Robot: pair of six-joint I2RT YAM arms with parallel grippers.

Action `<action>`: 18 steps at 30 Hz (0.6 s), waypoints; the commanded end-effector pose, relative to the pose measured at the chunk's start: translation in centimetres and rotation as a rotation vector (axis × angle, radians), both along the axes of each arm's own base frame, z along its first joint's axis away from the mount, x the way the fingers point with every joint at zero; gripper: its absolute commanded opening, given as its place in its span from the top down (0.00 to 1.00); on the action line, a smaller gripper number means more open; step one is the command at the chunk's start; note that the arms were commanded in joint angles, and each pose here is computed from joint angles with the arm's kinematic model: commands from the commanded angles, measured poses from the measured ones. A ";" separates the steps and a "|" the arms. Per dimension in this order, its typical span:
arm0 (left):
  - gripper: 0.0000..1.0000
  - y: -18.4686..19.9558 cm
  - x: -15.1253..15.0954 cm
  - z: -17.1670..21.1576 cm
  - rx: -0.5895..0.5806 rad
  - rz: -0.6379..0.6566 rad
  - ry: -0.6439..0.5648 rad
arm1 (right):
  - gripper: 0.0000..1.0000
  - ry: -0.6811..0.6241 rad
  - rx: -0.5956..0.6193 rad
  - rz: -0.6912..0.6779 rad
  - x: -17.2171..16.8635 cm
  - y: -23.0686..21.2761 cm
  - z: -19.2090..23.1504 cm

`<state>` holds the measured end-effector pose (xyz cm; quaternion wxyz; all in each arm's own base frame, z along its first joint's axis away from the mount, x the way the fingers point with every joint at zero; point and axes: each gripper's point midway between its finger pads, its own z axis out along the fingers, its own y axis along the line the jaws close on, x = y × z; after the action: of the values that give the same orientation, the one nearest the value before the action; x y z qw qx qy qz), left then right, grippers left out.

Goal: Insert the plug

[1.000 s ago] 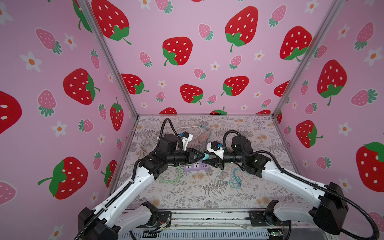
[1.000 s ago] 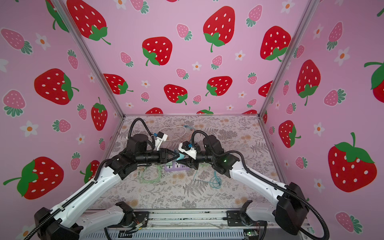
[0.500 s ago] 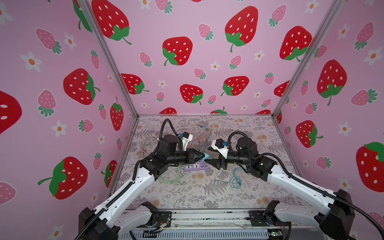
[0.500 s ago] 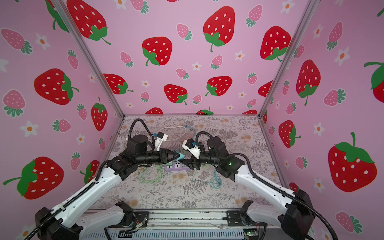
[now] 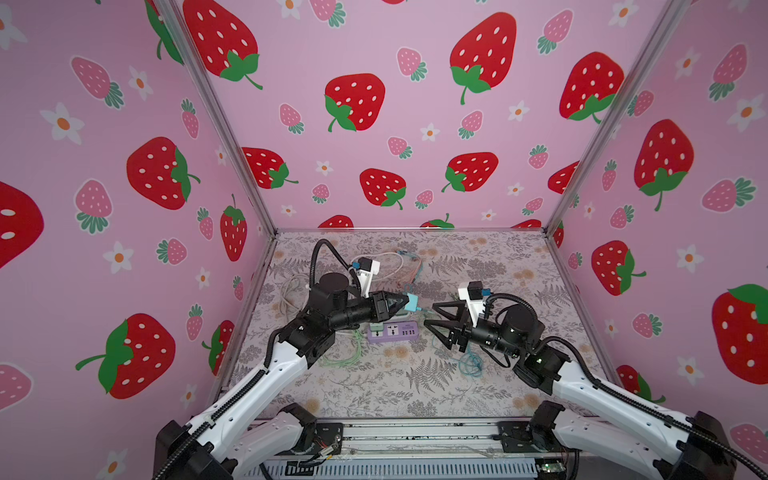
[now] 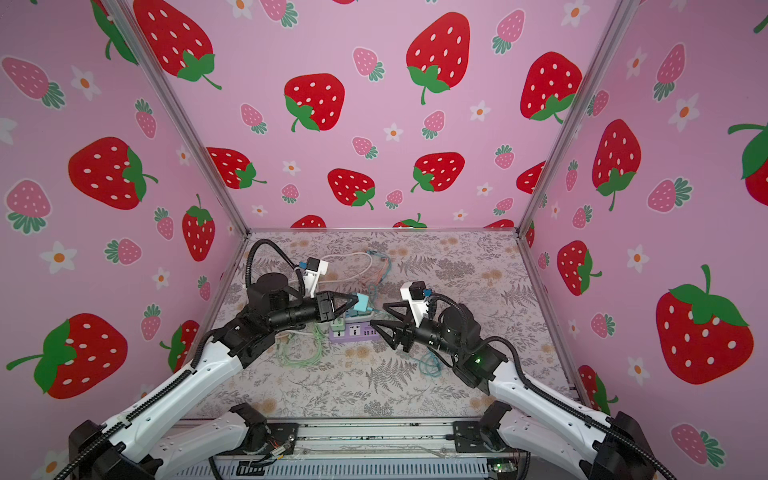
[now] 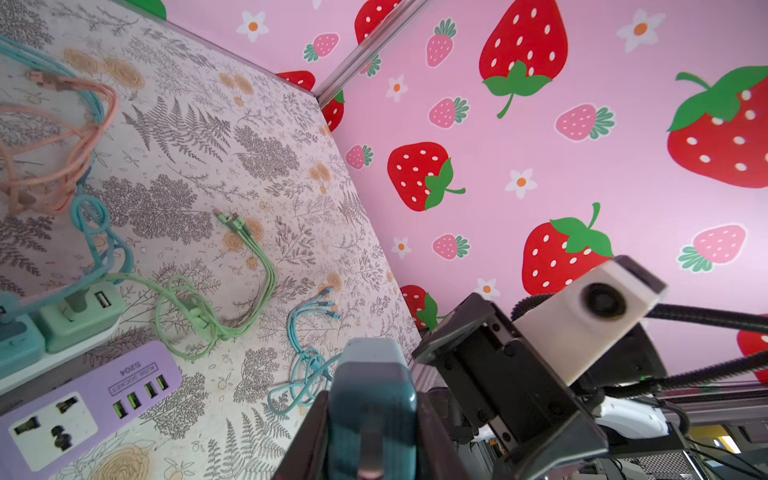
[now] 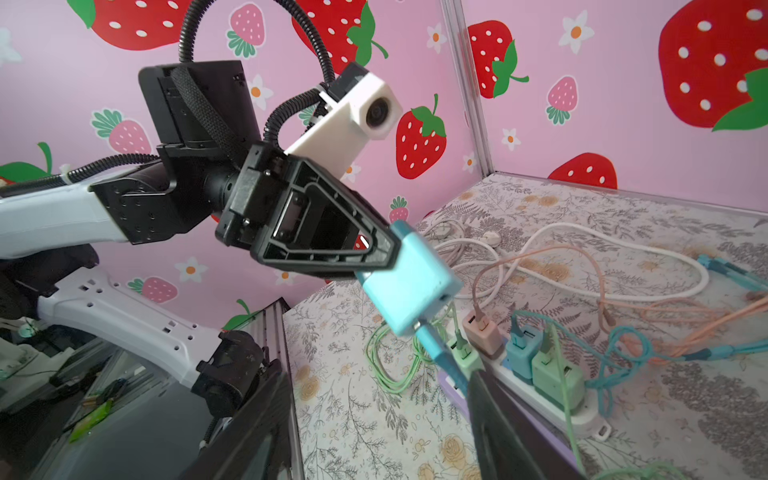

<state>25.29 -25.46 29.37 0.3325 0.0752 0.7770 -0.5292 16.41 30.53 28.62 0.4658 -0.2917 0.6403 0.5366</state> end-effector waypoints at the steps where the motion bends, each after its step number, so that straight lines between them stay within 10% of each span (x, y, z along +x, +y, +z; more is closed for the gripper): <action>1: 1.00 -0.1 0.6 4.1 -0.123 0.018 -0.128 | 0.30 0.028 0.231 0.026 -0.7 -0.7 4.7; 18: 1.00 -0.2 -0.7 7.8 -0.334 -0.040 -0.257 | 0.35 0.148 0.459 0.080 1.2 1.1 6.4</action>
<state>25.56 -25.87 35.04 0.4108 0.0841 0.6664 -0.6166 17.88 32.38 31.85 0.4380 -0.1856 0.5743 0.6663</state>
